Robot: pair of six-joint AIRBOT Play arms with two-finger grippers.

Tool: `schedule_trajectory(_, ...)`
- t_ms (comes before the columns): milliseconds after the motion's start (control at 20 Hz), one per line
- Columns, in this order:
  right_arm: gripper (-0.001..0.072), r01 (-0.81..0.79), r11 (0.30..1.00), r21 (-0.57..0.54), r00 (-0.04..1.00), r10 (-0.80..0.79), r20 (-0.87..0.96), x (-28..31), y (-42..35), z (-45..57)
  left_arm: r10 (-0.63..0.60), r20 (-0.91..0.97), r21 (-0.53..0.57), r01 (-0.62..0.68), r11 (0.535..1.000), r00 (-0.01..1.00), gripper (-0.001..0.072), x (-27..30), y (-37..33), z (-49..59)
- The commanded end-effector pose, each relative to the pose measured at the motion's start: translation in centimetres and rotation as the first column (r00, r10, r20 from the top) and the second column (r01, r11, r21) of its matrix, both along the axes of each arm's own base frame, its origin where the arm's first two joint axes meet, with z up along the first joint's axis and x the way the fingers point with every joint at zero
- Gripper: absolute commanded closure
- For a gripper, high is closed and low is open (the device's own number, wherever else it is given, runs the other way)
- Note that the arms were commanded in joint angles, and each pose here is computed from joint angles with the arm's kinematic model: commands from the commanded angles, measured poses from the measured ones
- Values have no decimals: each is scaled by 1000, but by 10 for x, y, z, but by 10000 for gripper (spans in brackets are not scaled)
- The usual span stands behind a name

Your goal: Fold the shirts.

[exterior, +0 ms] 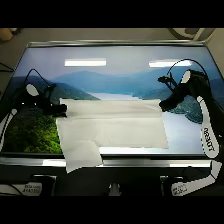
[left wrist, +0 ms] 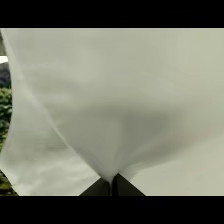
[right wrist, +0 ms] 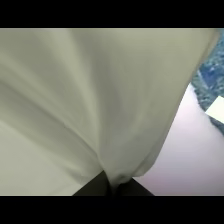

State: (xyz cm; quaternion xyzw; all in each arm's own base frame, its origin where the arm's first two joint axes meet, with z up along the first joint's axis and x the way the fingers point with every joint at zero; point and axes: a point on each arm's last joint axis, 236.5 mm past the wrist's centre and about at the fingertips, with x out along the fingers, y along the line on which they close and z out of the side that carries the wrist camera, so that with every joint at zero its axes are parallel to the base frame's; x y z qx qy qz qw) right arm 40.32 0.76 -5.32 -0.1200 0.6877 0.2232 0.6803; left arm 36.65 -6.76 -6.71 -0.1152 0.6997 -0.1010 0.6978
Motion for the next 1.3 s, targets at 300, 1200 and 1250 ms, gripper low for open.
schedule_trajectory(300, 340, -12, 1000, -16, 1000, 12, -24, -16, -3, 14, 52, -85, -25, -54, 998, 995, 217, -18, 8, 15)
schedule_trajectory(1200, 343, 184, 980, 79, 964, -164, -211, -137, -47, -9, 233, -206, -156, -267, 951, 950, 248, -209, -17, -36)
schedule_trajectory(1250, 343, 185, 980, 79, 965, -166, -204, -135, -47, -9, 233, -203, -153, -266, 952, 951, 251, -208, -18, -38)
